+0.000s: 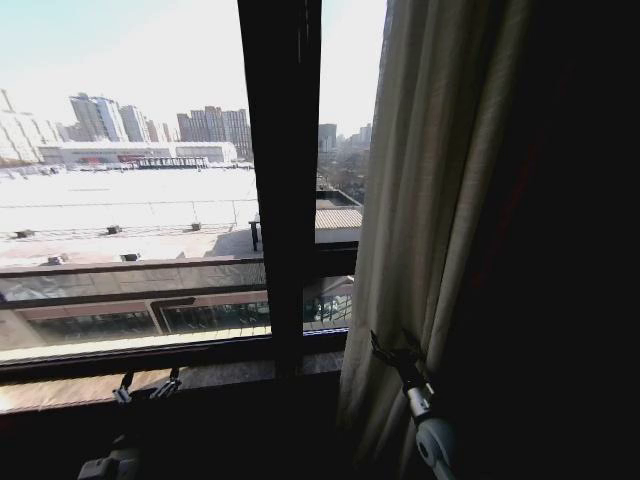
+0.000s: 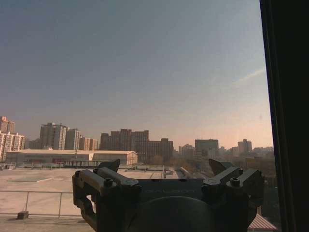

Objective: Open the curtains by pulling them apart, changing their state from closed to fully open.

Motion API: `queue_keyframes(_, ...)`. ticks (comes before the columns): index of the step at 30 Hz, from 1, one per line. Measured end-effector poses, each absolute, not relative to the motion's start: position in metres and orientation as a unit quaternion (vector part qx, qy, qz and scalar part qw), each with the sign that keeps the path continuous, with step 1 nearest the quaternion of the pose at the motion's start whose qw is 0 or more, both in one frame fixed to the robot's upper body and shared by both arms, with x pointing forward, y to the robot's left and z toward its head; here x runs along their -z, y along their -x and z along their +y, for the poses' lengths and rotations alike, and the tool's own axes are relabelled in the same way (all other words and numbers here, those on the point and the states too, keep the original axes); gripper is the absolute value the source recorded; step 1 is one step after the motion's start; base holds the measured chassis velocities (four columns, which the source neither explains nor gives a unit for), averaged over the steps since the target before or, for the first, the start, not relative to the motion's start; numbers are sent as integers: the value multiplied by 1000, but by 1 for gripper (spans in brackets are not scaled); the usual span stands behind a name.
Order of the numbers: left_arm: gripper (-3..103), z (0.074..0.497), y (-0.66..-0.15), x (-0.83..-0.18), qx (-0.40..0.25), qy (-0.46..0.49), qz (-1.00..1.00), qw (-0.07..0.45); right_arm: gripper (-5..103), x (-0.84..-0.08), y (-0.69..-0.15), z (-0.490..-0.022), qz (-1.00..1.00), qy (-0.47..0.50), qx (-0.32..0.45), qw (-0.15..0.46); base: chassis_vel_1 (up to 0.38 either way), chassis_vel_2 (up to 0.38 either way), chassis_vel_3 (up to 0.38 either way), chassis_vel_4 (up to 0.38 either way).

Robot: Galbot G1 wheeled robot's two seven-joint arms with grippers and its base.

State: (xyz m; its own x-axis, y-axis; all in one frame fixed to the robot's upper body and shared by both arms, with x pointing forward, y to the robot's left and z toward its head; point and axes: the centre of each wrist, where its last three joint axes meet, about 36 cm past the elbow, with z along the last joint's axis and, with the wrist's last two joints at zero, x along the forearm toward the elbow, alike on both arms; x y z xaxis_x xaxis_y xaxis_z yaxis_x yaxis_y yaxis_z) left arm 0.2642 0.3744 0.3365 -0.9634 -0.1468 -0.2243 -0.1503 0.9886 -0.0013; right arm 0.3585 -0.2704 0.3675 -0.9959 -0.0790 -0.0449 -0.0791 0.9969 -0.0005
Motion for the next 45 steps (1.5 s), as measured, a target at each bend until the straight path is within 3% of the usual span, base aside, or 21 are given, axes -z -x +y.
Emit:
queue_keyframes(13,100,374,-264,-337,-8,75,991,113,100,-367,-359,-270,999,40,-1,22,268,196,-277,-198)
queue_keyframes(45,100,374,-264,-337,-8,75,991,113,100,-367,-359,-270,999,39,-1,23,370,333,-369,-329)
